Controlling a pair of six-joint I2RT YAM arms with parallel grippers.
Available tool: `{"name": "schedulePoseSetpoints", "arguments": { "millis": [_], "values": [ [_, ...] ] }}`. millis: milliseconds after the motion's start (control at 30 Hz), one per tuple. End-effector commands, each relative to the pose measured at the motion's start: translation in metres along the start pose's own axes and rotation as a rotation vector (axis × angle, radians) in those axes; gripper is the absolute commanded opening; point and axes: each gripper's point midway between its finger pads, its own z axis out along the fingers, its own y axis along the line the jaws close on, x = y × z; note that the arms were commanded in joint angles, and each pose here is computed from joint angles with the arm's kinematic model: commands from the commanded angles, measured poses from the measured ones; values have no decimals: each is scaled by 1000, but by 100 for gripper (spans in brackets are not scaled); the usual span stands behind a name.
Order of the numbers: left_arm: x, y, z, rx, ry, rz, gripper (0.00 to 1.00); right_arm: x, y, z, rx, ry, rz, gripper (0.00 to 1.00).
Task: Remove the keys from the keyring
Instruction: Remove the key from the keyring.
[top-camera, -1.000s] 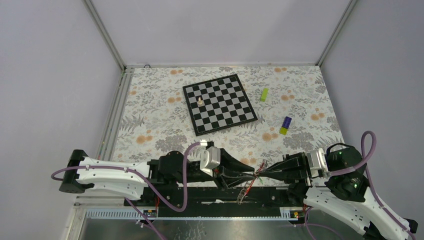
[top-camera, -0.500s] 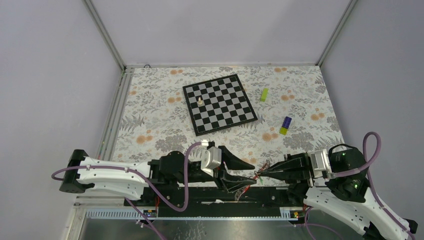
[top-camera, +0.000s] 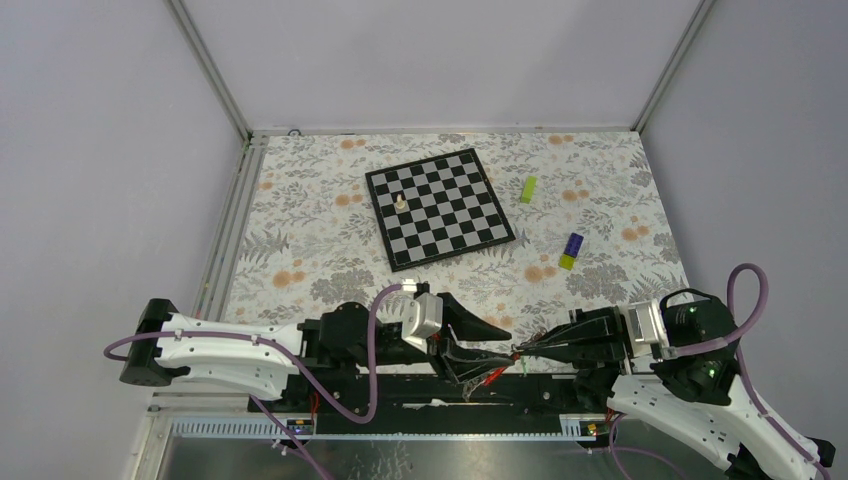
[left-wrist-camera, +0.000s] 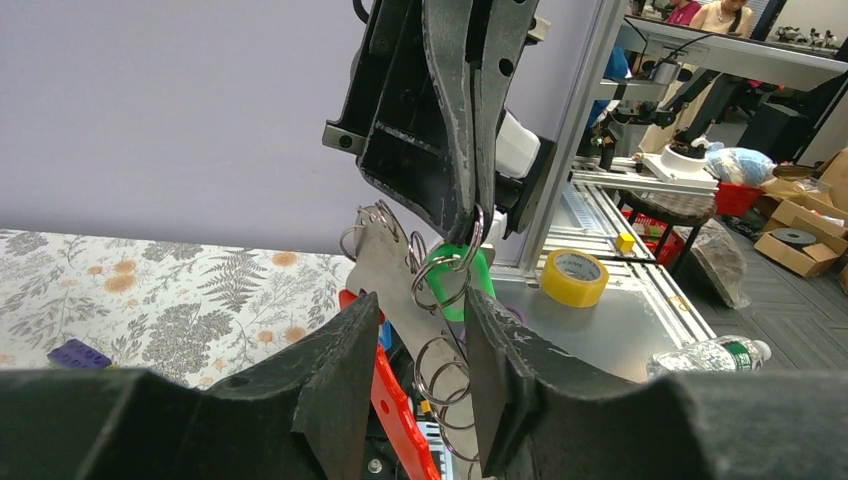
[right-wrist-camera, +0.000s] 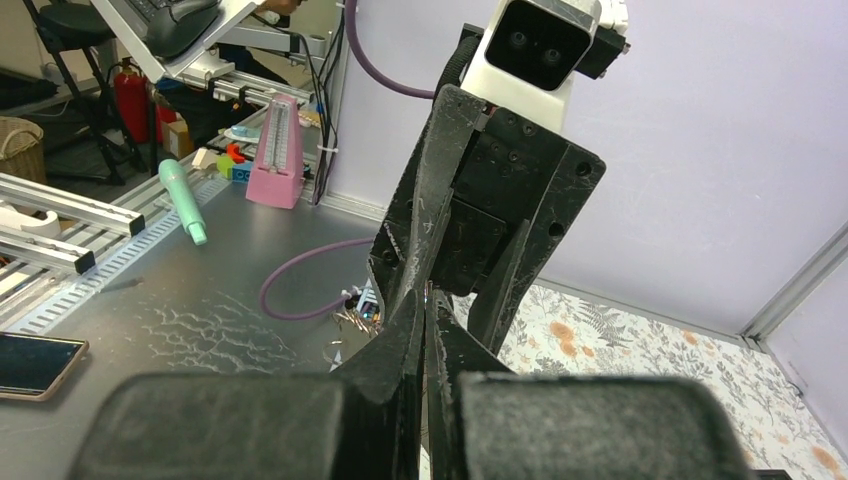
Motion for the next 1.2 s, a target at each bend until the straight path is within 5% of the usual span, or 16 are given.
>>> {"name": "schedulePoseSetpoints", "arguments": {
  "millis": [0, 333, 600, 900, 1167],
  "values": [
    [-24, -8, 4, 32, -84, 0, 41, -11, 0, 2, -8, -38, -30, 0],
    [-20, -13, 9, 66, -70, -9, 39, -11, 0, 1, -6, -42, -33, 0],
    [-22, -13, 9, 64, -77, -8, 28, -11, 0, 0, -4, -40, -34, 0],
    [-28, -10, 7, 42, -94, 0, 38, -11, 2, 0, -7, -38, -30, 0],
    [-29, -10, 7, 48, -95, 1, 31, -9, 2, -1, -7, -34, -27, 0]
  ]
}}
